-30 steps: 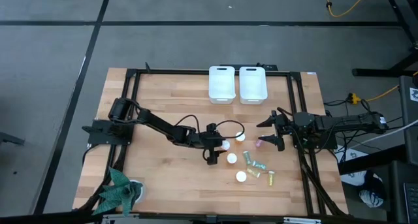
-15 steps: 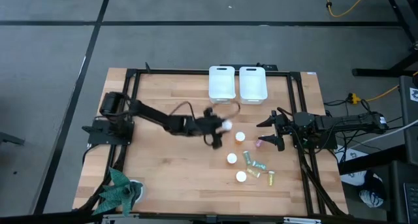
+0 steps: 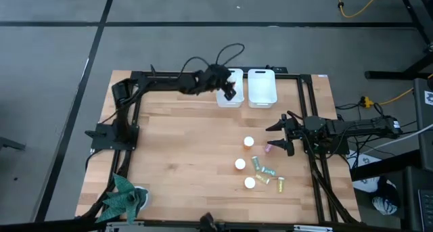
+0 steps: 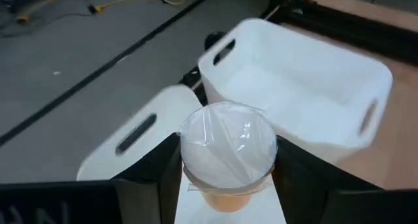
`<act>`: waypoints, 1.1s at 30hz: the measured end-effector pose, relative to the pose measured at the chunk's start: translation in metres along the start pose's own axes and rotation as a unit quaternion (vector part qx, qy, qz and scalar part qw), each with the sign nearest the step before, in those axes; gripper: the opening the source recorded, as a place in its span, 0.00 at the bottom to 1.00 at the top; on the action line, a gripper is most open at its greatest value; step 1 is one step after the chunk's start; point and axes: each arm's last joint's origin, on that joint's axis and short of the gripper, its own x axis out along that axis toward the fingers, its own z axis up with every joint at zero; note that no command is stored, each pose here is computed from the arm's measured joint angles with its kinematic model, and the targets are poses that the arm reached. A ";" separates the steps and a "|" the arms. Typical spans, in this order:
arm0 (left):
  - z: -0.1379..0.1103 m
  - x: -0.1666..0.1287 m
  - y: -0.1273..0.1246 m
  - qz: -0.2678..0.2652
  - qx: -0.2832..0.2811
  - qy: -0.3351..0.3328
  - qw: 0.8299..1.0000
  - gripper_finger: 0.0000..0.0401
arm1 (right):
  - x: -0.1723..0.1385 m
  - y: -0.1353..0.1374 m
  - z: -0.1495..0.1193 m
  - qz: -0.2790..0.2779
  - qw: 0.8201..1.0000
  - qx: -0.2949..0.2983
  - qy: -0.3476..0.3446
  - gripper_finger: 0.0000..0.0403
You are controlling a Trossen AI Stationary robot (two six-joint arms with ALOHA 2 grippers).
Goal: Pick and place medicine bottles into bin by pill shape (circle, oval)
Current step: Put the large orange medicine pill bottle into the left white bin
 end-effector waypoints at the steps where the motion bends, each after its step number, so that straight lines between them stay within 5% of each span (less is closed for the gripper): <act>1: 0.001 0.004 0.004 -0.006 -0.003 0.002 1.000 0.45 | 0.000 0.000 0.000 0.000 1.000 0.000 0.000 0.77; 14: -0.023 0.055 0.014 -0.005 0.002 0.046 0.999 0.45 | 0.000 0.000 0.000 -0.002 1.000 -0.013 -0.001 0.77; 33: -0.029 0.067 0.030 -0.010 0.042 0.057 0.997 0.52 | 0.000 0.000 0.000 -0.001 1.000 -0.014 0.000 0.77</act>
